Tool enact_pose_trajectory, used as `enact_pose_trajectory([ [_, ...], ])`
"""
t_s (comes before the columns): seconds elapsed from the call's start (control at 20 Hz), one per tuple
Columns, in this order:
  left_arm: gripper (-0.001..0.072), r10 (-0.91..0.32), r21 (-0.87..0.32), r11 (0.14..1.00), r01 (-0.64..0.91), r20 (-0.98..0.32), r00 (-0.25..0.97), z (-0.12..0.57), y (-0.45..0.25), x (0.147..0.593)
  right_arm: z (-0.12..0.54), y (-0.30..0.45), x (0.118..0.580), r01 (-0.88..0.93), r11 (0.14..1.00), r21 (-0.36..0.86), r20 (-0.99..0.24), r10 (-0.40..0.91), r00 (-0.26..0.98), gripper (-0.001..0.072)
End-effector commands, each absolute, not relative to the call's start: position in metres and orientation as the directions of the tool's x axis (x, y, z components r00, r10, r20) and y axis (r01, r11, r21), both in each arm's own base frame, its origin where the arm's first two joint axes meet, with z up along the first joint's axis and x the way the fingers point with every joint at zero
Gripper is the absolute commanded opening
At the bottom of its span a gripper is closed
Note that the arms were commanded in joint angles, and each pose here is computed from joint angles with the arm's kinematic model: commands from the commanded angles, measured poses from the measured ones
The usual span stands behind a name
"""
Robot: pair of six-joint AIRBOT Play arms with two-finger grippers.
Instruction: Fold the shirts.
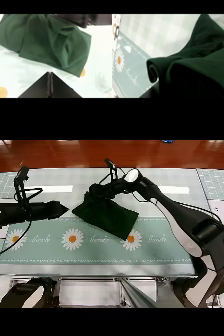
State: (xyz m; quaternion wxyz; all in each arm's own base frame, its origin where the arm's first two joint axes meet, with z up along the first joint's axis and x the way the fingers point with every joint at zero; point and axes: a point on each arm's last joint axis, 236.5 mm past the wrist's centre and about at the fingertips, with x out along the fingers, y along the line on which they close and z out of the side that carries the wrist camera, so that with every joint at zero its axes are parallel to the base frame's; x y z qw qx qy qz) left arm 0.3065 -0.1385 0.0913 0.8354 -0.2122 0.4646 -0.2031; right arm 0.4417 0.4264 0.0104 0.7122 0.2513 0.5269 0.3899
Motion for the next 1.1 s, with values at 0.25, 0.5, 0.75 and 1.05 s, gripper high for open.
enact_pose_trajectory([
  [0.25,0.0014,-0.419,-0.508,0.861,0.037,-0.665,0.619,0.1,-0.092,0.352,0.018,0.402,0.414,-0.248,0.522,0.816,-0.548,0.835,-0.047,0.0415],
  [0.5,0.0015,-0.331,-0.48,0.877,0.013,-0.585,0.741,0.185,-0.035,0.356,0.1,0.237,0.408,-0.337,0.649,0.682,-0.693,0.721,-0.015,0.0408],
  [0.75,0.0014,-0.361,-0.494,0.869,0.024,-0.6,0.714,0.155,-0.055,0.303,0.088,0.045,0.377,-0.021,0.972,0.233,-0.906,0.225,0.358,0.0409],
  [1.05,0.0015,-0.454,-0.559,0.829,-0.014,-0.686,0.568,0.065,-0.093,0.248,-0.025,0.113,0.316,0.208,0.781,0.589,-0.779,0.481,0.402,0.0419],
])
